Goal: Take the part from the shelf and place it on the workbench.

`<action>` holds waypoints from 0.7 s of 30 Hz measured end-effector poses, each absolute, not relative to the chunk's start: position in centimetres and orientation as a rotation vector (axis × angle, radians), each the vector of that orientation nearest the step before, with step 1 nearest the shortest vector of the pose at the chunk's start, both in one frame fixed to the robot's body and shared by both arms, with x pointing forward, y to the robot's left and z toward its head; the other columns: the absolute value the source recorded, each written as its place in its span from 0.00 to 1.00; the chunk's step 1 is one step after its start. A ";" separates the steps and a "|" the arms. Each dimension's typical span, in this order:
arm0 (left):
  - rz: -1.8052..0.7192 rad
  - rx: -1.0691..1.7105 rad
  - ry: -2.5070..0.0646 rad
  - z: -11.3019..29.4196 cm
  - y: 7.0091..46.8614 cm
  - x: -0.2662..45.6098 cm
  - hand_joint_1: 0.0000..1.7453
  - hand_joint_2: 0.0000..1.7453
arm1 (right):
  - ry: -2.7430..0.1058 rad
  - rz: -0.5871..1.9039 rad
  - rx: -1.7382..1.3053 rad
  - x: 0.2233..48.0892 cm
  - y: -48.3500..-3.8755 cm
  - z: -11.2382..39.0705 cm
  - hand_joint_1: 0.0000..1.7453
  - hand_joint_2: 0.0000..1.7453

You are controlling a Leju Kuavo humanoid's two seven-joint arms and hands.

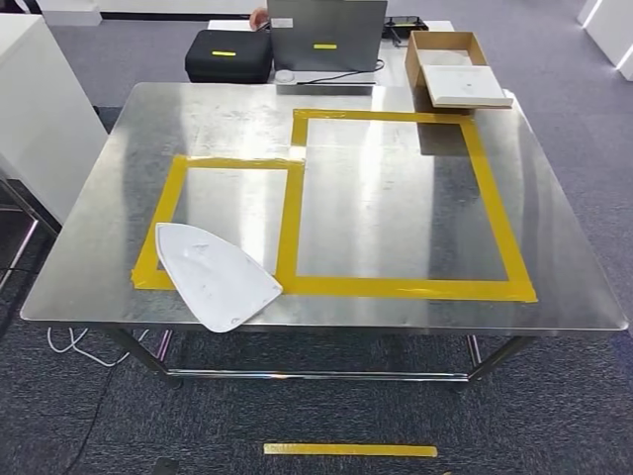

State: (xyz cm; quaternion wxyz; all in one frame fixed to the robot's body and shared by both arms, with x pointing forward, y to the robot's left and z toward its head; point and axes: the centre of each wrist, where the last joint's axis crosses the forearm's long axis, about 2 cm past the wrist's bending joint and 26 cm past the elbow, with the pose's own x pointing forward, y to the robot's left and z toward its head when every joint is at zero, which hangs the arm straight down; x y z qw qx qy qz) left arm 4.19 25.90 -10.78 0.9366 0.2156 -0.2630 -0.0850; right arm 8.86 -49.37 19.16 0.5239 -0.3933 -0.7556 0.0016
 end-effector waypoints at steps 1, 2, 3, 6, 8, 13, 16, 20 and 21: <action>-0.176 0.444 -0.538 -10.8 25.9 4.3 0.00 0.00 | -1.804 0.011 -0.949 8.9 -49.4 19.1 0.00 0.00; -0.179 0.446 -0.540 -10.8 25.9 4.3 0.00 0.00 | -1.801 0.018 -0.956 8.9 -49.3 19.1 0.00 0.00; -0.181 0.448 -0.541 -10.7 25.9 4.4 0.00 0.00 | -1.798 0.024 -0.961 8.9 -49.3 19.1 0.00 0.00; -0.187 0.452 -0.541 -10.7 25.9 4.5 0.00 0.00 | -1.785 0.043 -0.965 8.8 -49.2 19.0 0.00 0.00; -0.189 0.453 -0.538 -10.7 26.0 4.4 0.00 0.00 | -1.776 0.057 -0.963 8.7 -49.1 18.9 0.00 0.00; -0.191 0.452 -0.539 -10.7 26.0 4.5 0.00 0.00 | -1.767 0.077 -0.958 8.6 -48.9 18.7 0.00 0.00; -0.193 0.450 -0.541 -10.7 26.0 4.6 0.00 0.00 | -1.767 0.082 -0.952 8.6 -48.8 18.6 0.00 0.00; -0.193 0.451 -0.547 -10.7 26.0 4.9 0.00 0.00 | -1.767 0.088 -0.949 8.7 -48.8 18.6 0.00 0.00; -0.194 0.451 -0.546 -10.7 26.0 4.8 0.00 0.00 | -1.767 0.089 -0.947 8.7 -48.8 18.6 0.00 0.00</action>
